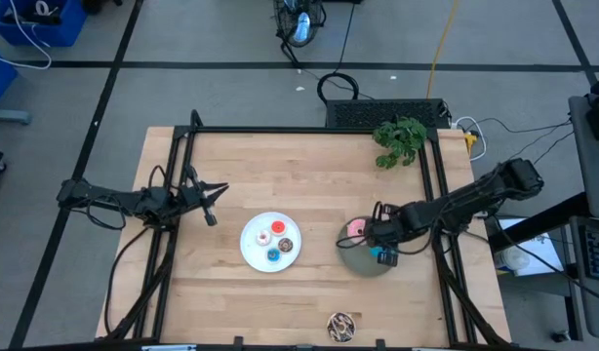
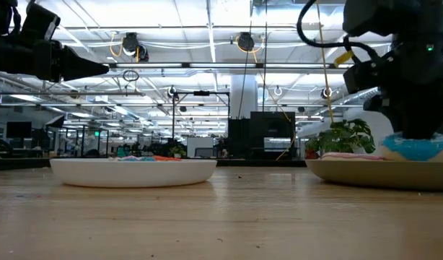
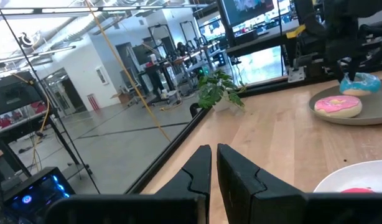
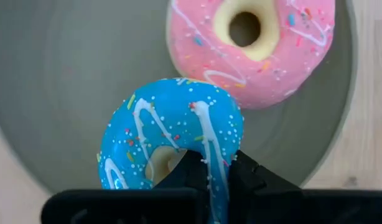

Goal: Pick & Place donuts
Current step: Put the large blue doughnut on the gray plate

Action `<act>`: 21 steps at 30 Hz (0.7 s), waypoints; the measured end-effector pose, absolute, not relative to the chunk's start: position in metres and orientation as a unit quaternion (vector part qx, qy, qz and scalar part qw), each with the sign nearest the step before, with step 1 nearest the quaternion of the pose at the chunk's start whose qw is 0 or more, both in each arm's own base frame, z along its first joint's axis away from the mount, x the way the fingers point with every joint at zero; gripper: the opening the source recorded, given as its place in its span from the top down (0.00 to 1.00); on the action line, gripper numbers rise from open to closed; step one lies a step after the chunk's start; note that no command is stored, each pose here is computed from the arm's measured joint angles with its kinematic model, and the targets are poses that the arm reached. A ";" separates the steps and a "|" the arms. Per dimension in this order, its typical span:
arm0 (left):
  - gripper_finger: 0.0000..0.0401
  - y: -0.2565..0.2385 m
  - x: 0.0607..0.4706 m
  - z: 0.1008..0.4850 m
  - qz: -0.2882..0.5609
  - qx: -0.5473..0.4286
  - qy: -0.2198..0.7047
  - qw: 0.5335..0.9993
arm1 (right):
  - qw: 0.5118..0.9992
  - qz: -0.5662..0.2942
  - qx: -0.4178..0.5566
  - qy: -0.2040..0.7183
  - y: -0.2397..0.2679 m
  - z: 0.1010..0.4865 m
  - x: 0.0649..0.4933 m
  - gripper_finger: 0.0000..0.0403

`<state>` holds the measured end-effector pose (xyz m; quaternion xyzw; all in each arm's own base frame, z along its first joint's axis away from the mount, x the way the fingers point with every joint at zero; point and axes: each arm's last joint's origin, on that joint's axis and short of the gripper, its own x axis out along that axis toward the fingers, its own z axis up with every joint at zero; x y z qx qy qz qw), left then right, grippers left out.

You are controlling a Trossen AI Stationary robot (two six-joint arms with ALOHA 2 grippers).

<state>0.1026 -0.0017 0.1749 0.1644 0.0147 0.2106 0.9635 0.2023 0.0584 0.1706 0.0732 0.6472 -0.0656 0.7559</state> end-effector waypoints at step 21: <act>0.92 -0.002 0.103 0.174 0.212 0.167 0.018 0.963 | 0.744 -0.085 0.088 0.657 0.060 0.167 0.201 0.97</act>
